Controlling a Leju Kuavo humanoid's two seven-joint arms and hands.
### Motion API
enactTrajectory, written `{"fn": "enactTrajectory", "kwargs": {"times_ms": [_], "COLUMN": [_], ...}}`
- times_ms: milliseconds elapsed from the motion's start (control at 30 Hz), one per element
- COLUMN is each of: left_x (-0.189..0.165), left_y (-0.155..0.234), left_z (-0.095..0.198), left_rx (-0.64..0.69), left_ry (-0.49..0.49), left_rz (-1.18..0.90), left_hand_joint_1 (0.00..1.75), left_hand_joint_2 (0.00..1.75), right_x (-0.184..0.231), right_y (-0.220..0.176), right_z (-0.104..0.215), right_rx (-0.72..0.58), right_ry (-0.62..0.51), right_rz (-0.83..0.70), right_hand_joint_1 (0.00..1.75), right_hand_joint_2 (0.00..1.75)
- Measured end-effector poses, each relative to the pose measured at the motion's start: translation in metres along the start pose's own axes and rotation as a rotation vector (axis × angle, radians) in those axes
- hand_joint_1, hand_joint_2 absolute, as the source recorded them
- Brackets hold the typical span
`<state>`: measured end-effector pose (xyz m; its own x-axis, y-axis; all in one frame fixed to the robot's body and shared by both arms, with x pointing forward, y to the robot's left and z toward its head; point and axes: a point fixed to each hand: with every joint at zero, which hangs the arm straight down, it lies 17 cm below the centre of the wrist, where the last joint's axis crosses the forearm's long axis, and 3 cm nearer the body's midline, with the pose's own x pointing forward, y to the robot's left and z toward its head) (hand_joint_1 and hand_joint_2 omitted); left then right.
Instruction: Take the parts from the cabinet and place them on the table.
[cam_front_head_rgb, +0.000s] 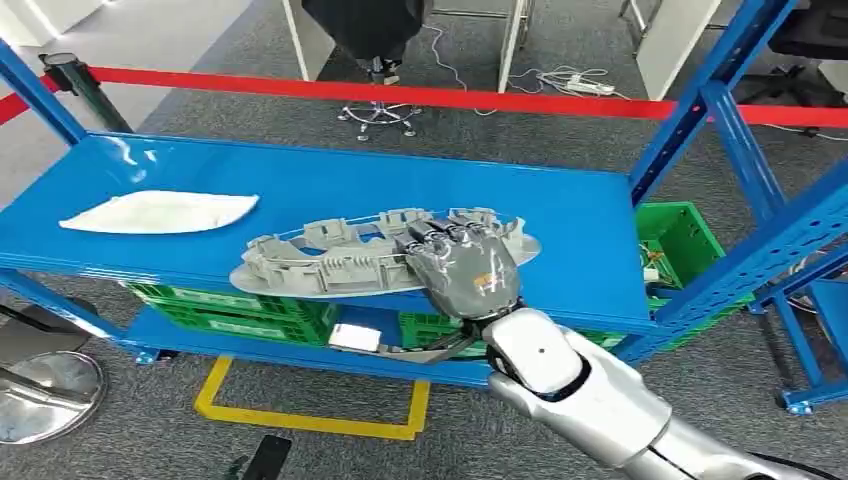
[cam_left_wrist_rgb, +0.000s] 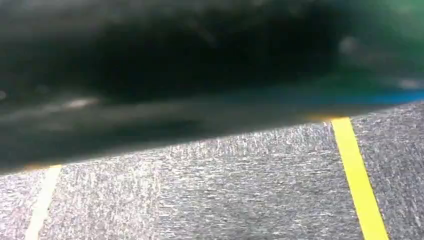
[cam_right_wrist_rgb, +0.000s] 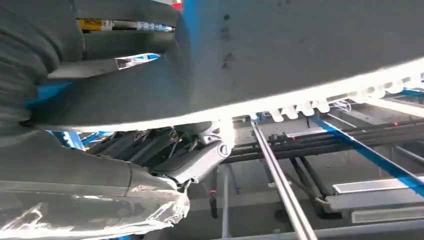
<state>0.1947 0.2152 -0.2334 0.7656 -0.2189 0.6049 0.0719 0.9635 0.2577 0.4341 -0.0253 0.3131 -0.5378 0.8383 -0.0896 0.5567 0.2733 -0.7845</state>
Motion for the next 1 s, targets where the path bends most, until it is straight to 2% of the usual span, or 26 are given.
{"fn": "enactTrajectory", "kwargs": {"times_ms": [367,533,633,667,1000], "left_x": [-0.003,0.005,0.005,0.007,0.017], "left_y": [0.0,0.0,-0.004,-0.005,-0.009], "left_z": [0.001,-0.002,-0.001,-0.002,-0.004], "left_rx": [0.0,-0.008,-0.026,-0.033,-0.061], "left_ry": [0.005,-0.013,-0.013,-0.018,-0.04], "left_rz": [-0.001,-0.018,-0.041,-0.046,-0.053], "left_hand_joint_1": [0.0,0.0,0.0,0.0,0.0], "left_hand_joint_2": [0.0,0.0,0.0,1.75,1.75], "right_x": [0.002,0.012,0.03,0.036,0.092], "right_y": [-0.001,-0.02,-0.047,-0.055,-0.1], "right_z": [-0.001,-0.014,-0.029,-0.033,-0.048], "right_rx": [-0.005,-0.076,-0.166,-0.192,-0.322], "right_ry": [0.003,-0.036,-0.082,-0.1,-0.24], "right_rz": [-0.005,0.009,0.006,0.008,-0.028], "right_hand_joint_1": [1.75,1.75,1.75,1.75,1.75], "right_hand_joint_2": [1.75,1.75,1.75,1.75,1.75]}}
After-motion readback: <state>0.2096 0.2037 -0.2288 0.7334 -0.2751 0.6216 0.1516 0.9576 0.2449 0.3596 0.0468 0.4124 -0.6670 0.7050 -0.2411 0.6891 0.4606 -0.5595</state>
